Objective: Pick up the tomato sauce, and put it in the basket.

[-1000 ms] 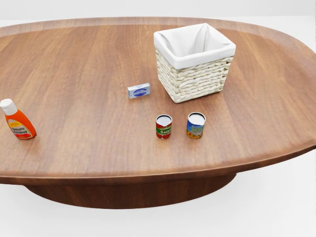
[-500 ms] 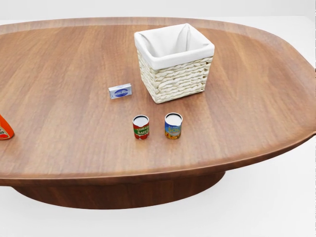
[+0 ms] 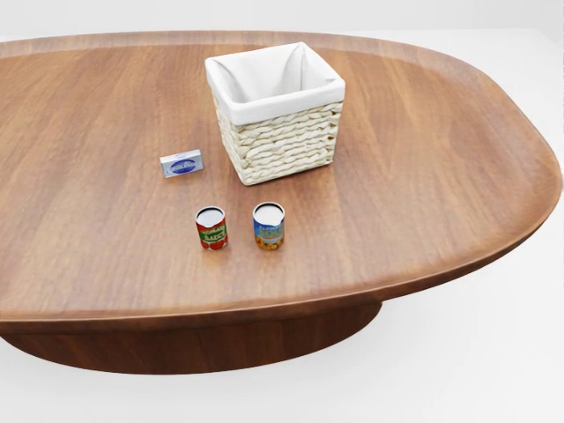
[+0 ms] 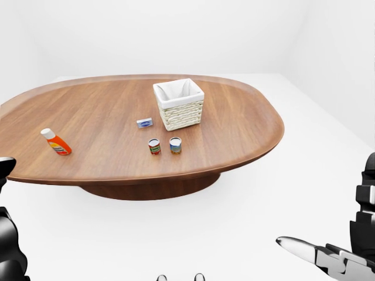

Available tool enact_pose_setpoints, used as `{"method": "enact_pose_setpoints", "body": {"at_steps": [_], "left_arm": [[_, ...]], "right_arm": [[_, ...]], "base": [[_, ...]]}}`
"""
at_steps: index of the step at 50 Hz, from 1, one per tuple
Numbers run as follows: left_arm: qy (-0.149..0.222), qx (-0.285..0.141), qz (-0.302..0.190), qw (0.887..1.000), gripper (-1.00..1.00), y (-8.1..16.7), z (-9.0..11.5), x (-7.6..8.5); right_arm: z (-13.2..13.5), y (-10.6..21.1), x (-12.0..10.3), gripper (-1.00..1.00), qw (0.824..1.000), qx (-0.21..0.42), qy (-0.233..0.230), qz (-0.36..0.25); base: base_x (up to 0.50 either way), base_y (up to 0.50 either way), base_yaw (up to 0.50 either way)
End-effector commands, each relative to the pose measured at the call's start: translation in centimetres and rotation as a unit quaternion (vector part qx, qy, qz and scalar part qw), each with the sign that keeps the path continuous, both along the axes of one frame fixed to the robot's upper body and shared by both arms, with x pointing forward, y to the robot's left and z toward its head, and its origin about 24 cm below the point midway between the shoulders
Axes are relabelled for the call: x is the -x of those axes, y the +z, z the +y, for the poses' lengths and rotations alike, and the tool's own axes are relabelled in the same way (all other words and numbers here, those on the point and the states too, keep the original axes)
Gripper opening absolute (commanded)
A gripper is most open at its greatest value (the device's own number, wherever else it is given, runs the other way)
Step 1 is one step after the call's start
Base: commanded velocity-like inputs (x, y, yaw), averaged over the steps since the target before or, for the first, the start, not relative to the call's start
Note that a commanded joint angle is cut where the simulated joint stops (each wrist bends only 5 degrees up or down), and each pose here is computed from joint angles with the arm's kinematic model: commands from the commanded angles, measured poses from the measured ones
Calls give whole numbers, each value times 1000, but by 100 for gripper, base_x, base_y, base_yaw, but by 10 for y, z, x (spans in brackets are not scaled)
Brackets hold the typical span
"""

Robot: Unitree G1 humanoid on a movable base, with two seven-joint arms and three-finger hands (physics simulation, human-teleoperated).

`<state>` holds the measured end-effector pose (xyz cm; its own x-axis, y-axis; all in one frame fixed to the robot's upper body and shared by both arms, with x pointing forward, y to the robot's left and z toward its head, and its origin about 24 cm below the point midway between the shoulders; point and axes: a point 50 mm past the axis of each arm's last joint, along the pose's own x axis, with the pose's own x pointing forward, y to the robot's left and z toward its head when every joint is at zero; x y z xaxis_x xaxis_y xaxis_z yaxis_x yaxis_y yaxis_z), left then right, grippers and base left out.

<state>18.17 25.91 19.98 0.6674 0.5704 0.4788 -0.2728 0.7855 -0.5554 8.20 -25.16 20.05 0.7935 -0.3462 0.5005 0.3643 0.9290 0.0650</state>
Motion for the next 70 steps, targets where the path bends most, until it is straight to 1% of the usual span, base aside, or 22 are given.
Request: {"method": "enact_pose_setpoints", "body": {"at_steps": [1,21,22,23,37,70], "left_arm": [[-1,0,1,1000,100,-1,0,0],[-2,0,7,1000,100,-3,0,-2],[-2,-1,7,1000,100,-3,0,-2],[-2,-1,8,1000,100,-3,0,-2],[-2,-1,6,1000,100,-3,0,-1],[-3,-2,7,1000,100,-3,-1,-2]], "right_arm": [[1,0,-1,100,1000,2,1,1],[3,-3,-3,100,1000,4,2,5],[1,1,-3,100,1000,5,2,4],[0,2,-3,100,1000,11,-9,8],[4,1,-7,100,1000,19,0,20],[4,2,-9,100,999,23,3,22]], "base": [[0,-24,0],[0,-24,0],[0,-24,0],[0,0,0],[0,0,0],[31,0,0]]}}
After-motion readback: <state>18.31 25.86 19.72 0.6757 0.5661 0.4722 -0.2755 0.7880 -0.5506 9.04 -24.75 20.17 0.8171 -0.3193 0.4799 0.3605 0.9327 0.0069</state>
